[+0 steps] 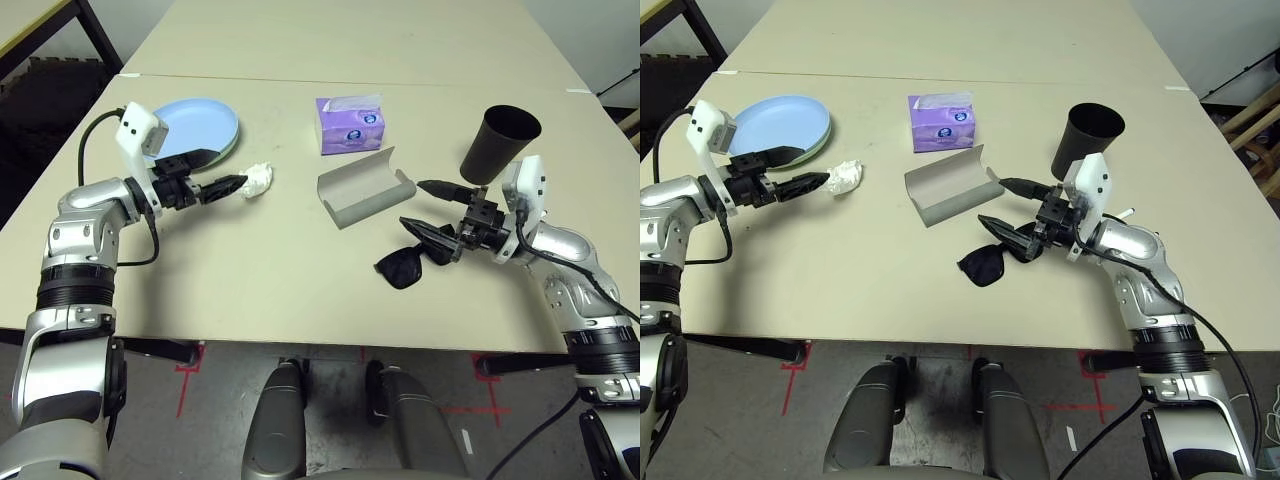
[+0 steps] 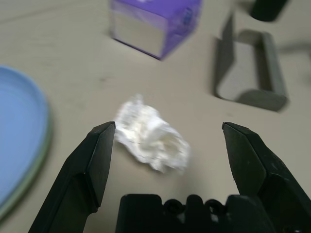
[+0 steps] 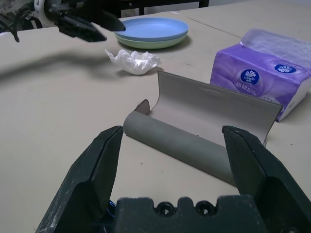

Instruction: Organize and tidy the items on the table.

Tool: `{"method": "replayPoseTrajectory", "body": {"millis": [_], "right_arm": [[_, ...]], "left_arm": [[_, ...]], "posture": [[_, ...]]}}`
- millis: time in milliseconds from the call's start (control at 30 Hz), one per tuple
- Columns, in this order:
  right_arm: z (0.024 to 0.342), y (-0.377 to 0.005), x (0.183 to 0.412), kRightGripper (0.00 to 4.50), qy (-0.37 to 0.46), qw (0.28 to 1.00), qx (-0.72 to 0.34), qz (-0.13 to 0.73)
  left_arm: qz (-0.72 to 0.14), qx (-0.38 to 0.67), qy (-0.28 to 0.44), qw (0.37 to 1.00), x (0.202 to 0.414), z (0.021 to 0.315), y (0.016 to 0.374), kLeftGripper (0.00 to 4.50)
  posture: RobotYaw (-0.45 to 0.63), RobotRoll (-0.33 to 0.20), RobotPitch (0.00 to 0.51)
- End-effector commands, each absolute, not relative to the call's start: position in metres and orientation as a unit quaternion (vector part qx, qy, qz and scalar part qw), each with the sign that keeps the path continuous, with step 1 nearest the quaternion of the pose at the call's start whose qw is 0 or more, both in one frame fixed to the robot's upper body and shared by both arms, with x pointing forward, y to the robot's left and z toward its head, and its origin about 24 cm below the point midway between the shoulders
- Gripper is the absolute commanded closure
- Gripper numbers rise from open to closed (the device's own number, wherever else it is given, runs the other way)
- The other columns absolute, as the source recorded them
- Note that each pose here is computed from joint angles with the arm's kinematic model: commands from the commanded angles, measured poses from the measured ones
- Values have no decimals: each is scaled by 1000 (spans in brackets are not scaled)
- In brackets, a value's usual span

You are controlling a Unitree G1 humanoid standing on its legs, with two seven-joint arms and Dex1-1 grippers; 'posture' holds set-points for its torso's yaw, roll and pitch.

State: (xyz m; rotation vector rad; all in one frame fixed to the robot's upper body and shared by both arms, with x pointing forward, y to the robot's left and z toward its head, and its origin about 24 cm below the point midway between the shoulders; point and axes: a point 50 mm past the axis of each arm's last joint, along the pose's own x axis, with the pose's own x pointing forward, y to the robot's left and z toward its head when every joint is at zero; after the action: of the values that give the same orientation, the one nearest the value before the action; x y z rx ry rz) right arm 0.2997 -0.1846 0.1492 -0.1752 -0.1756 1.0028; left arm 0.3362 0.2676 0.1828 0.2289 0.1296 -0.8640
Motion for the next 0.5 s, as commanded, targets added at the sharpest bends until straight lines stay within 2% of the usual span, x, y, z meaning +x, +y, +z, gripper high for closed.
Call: {"method": "replayPoseTrajectory", "body": {"millis": [33,500], "right_arm": [[152,-183,296,0,-93,867,-81,482],[157,-179,295,0,-103,864,-79,486]], "left_arm": [[-436,129,82,887,334,175,263,20],[-395,205,79,892,359,161,246,20]], "posture": [[154,0,196],[143,0,189]]}}
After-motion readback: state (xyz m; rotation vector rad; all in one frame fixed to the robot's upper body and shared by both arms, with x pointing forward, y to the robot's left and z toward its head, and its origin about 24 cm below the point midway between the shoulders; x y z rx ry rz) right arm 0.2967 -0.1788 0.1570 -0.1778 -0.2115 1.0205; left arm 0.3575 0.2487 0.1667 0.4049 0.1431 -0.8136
